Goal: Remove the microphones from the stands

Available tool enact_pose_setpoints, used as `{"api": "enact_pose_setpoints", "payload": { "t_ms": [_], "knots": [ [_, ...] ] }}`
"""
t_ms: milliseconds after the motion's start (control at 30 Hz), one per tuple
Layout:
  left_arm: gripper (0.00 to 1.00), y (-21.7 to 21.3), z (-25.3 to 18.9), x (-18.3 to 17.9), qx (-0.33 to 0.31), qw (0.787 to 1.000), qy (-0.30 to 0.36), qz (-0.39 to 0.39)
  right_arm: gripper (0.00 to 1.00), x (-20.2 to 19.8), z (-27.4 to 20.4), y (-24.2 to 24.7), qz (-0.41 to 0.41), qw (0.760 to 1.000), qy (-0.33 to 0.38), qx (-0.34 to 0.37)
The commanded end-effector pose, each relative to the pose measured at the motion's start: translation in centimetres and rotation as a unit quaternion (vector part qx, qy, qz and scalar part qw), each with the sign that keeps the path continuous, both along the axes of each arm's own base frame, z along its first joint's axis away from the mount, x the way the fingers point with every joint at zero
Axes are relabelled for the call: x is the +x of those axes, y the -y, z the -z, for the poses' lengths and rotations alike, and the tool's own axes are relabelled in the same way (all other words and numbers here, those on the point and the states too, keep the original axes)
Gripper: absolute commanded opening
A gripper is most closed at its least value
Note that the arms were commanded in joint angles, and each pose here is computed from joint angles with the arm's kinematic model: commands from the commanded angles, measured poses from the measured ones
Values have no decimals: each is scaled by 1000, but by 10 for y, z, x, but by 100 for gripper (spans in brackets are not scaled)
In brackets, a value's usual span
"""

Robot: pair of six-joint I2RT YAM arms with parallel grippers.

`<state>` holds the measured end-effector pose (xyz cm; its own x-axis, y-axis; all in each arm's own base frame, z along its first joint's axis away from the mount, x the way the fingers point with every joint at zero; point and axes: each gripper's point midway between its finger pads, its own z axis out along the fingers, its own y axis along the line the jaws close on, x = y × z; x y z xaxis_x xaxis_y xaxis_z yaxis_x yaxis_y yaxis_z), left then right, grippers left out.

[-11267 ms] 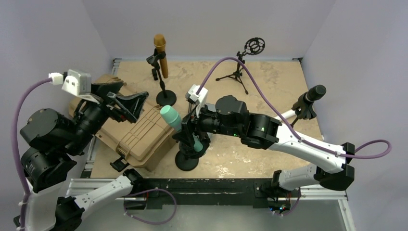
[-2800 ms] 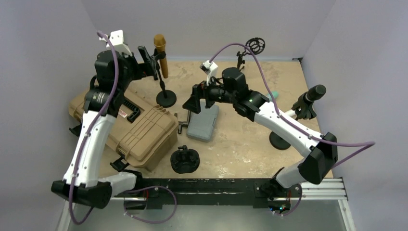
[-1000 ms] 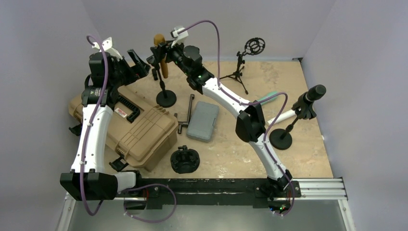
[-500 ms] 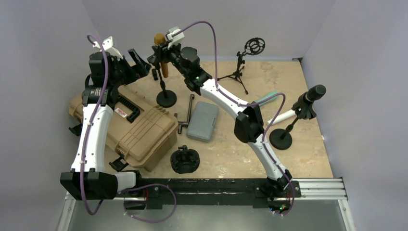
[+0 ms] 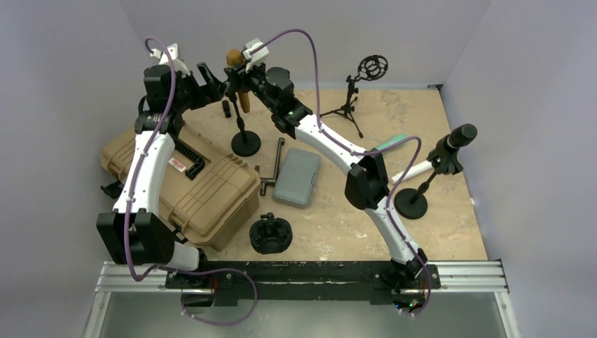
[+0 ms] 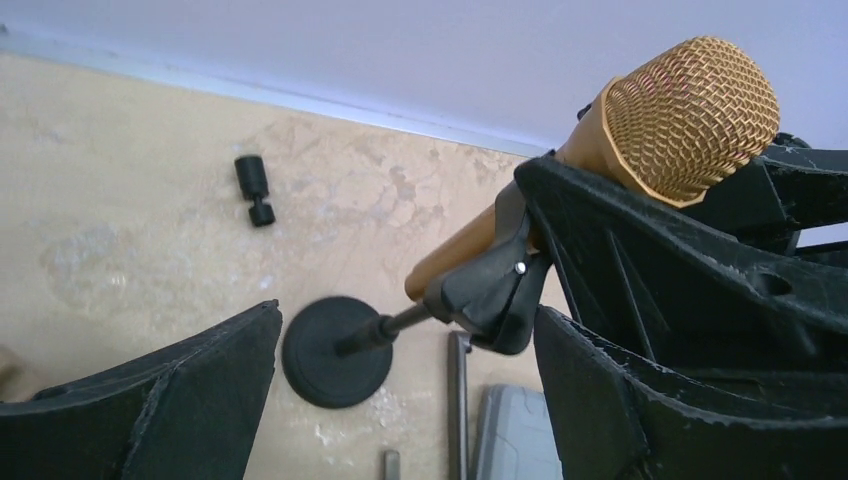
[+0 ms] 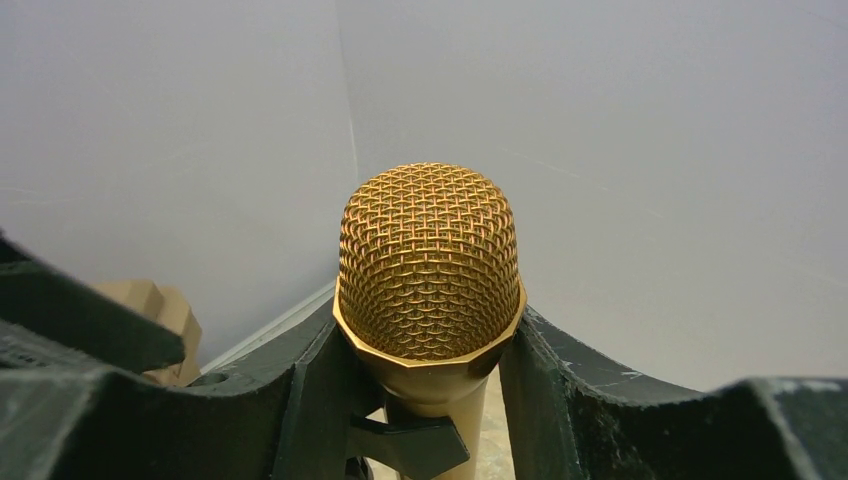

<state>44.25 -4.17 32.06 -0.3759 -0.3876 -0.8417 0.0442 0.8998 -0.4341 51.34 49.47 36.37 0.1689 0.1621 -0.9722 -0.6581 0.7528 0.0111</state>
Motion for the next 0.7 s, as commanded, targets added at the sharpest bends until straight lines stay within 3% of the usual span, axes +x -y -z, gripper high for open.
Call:
{"api": "enact_pose_setpoints", "payload": {
  "t_ms": [0,100,200,233,467,667],
  "knots": [
    [92,0,-17,26,52,994,85,36,14,-22,-88,24,-2,997,67,45],
    [87,9,-5,32,61,991,99,73,14,-25,-90,22,-11,997,66,48],
    [68,23,5,30,74,984,89,132,14,-25,-89,22,-13,997,66,48],
    [67,26,5,27,73,983,87,142,14,-25,-87,21,-15,997,64,46],
    [80,35,7,5,77,976,107,173,14,-23,-83,21,-19,997,61,46],
    [79,33,7,10,84,976,108,168,14,-21,-83,25,-17,997,62,45]
  ]
}}
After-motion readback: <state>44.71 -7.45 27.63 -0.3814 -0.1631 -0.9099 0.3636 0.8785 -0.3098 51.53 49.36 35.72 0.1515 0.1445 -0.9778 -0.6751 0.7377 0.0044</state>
